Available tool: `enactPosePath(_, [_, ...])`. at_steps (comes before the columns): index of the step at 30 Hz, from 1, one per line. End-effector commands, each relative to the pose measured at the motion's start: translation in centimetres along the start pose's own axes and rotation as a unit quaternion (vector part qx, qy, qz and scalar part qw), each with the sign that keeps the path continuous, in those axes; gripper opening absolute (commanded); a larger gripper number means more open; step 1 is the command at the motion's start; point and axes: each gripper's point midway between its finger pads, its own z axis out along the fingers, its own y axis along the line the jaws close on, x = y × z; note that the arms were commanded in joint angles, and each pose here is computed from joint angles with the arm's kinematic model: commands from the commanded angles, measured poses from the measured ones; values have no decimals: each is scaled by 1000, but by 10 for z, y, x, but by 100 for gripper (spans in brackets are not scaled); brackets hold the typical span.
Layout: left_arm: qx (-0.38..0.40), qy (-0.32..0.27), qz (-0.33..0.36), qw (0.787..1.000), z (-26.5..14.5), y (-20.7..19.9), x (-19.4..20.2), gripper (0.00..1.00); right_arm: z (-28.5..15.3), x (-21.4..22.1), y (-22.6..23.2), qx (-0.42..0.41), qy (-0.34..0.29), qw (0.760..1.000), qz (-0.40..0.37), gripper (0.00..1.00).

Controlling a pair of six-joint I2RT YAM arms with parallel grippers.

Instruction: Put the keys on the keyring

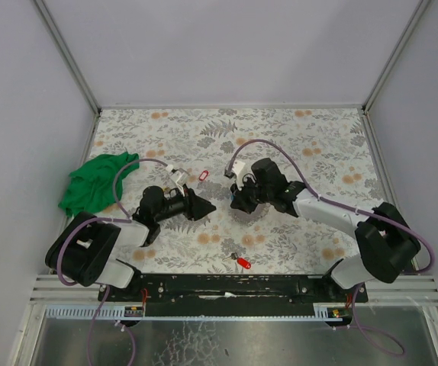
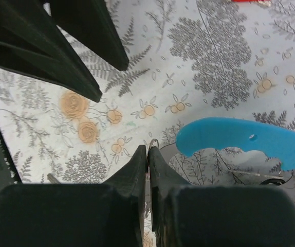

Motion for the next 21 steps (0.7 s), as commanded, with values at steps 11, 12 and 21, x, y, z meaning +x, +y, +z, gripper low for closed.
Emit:
enactPosePath(11, [178, -97, 188, 961, 0, -73, -45, 36, -49, -75, 37, -131, -184, 969, -94, 3])
enactPosePath(12, [185, -101, 194, 958, 0, -75, -46, 35, -50, -75, 38, -135, -187, 968, -96, 3])
enactPosePath(21, [221, -101, 223, 944, 5, -83, -47, 21, -55, -71, 49, -163, -196, 961, -110, 4])
